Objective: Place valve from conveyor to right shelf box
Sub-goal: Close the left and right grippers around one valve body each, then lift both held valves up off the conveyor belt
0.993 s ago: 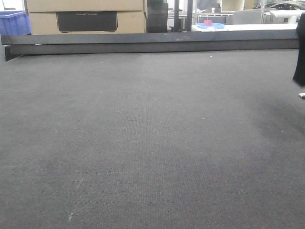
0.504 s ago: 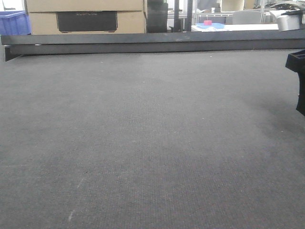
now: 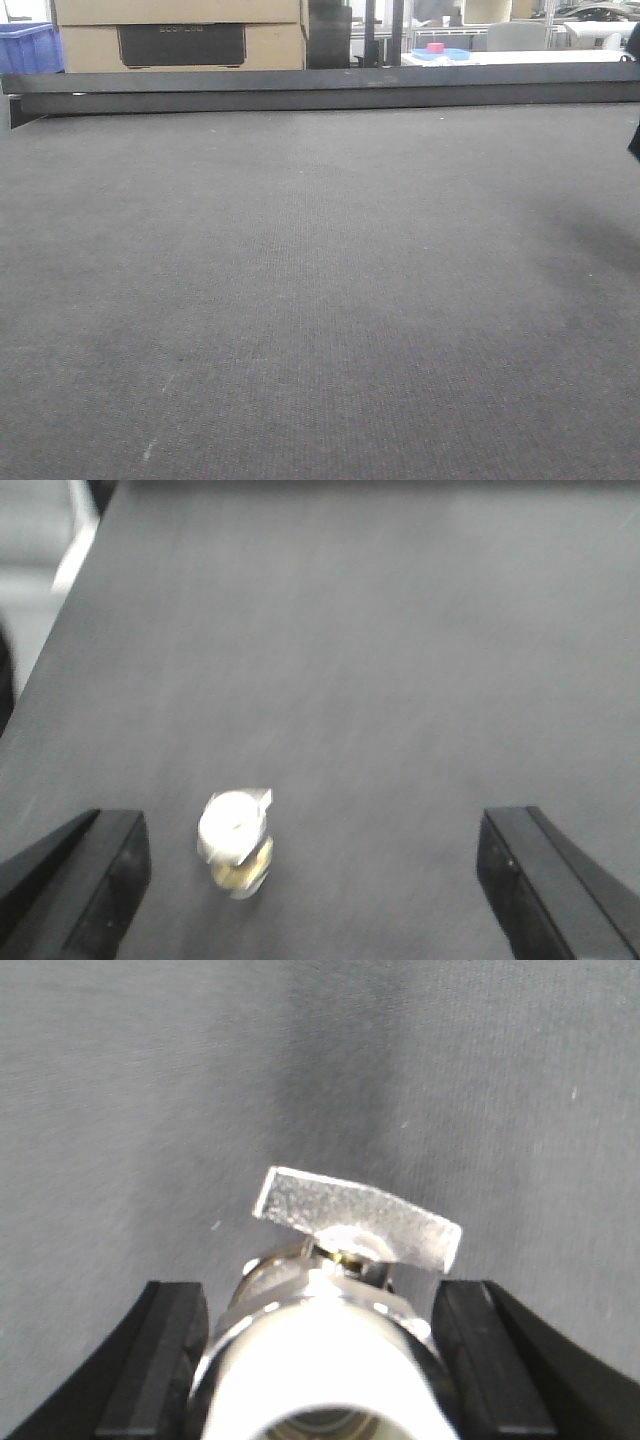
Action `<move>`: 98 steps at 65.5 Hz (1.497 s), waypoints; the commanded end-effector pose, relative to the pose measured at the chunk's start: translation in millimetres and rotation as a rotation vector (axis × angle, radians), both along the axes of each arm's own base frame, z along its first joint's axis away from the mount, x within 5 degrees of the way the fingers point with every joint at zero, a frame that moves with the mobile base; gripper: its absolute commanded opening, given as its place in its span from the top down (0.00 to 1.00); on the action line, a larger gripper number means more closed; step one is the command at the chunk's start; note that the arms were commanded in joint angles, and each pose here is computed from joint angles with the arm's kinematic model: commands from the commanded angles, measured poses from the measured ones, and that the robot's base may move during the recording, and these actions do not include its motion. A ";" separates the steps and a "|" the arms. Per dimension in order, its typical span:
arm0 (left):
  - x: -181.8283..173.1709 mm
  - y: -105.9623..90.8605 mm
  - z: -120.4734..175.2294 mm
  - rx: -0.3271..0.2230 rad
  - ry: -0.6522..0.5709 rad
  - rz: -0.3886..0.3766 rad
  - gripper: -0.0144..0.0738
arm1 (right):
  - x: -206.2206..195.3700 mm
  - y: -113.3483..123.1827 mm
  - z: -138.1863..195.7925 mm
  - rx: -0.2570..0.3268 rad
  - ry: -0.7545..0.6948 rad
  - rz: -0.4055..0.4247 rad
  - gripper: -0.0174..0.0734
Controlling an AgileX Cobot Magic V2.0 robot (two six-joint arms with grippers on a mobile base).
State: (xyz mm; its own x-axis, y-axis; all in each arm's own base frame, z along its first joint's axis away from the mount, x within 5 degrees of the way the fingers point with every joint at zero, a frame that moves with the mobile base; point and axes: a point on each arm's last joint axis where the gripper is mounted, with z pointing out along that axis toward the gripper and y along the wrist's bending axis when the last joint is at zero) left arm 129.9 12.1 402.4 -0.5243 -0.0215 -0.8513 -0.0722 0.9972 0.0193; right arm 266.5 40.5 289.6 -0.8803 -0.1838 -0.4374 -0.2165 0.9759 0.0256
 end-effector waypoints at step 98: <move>204.3 59.8 -163.7 -0.005 0.853 0.003 0.21 | -35.2 -4.0 4.3 0.035 -0.133 -0.013 0.98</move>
State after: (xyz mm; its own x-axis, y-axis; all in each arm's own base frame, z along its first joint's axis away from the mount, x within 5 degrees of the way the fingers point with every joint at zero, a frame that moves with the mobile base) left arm 334.7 70.9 235.9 -0.9870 -0.0202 -0.1594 -0.0313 0.9973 0.0670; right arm 230.0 37.0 286.9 -0.8487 -0.1581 -0.5048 -0.2069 0.9775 0.0416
